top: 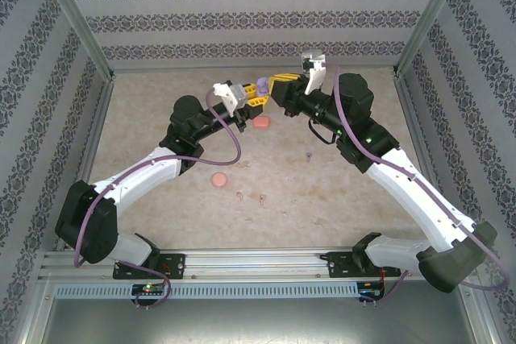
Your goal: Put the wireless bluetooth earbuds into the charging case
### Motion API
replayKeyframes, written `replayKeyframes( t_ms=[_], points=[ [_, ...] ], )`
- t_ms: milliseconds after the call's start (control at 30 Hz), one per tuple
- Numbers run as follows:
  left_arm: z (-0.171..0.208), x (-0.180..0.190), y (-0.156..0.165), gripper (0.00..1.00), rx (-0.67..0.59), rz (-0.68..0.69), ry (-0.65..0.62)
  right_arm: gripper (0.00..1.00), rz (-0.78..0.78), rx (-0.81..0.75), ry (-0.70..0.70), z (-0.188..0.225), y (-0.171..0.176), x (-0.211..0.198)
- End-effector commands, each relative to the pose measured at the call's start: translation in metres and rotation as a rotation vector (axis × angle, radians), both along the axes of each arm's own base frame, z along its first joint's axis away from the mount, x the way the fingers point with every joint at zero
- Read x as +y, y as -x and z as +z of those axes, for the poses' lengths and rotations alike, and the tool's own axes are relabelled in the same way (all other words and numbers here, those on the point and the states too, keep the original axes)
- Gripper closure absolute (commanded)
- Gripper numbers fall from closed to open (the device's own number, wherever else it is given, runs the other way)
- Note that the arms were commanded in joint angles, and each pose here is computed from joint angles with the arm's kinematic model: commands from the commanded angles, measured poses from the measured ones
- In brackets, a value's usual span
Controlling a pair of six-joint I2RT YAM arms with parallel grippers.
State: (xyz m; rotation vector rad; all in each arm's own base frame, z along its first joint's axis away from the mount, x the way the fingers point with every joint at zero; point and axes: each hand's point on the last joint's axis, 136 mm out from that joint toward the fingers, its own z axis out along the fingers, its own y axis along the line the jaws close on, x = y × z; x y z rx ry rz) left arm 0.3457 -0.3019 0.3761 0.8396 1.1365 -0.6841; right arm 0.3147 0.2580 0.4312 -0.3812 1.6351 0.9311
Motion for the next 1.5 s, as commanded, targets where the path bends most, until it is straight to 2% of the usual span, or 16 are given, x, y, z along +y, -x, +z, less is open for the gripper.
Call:
replayKeyframes(
  t_ms=[0,800,1200,1467],
  points=[
    [0.026,-0.006,0.009,1.0,-0.066,-0.03,0.046,0.78,0.051,-0.026,-0.047,0.01,0.008,0.009],
    [0.033,-0.009,0.016,1.0,-0.079,-0.055,0.038,0.79,0.018,0.029,-0.016,-0.02,-0.01,0.01],
    [0.03,-0.012,0.016,1.0,-0.073,-0.06,0.029,0.79,0.028,-0.035,-0.087,0.017,0.012,-0.006],
    [0.032,-0.012,0.019,1.0,-0.074,-0.066,0.026,0.79,0.03,-0.032,-0.088,0.017,0.008,-0.003]
  ],
)
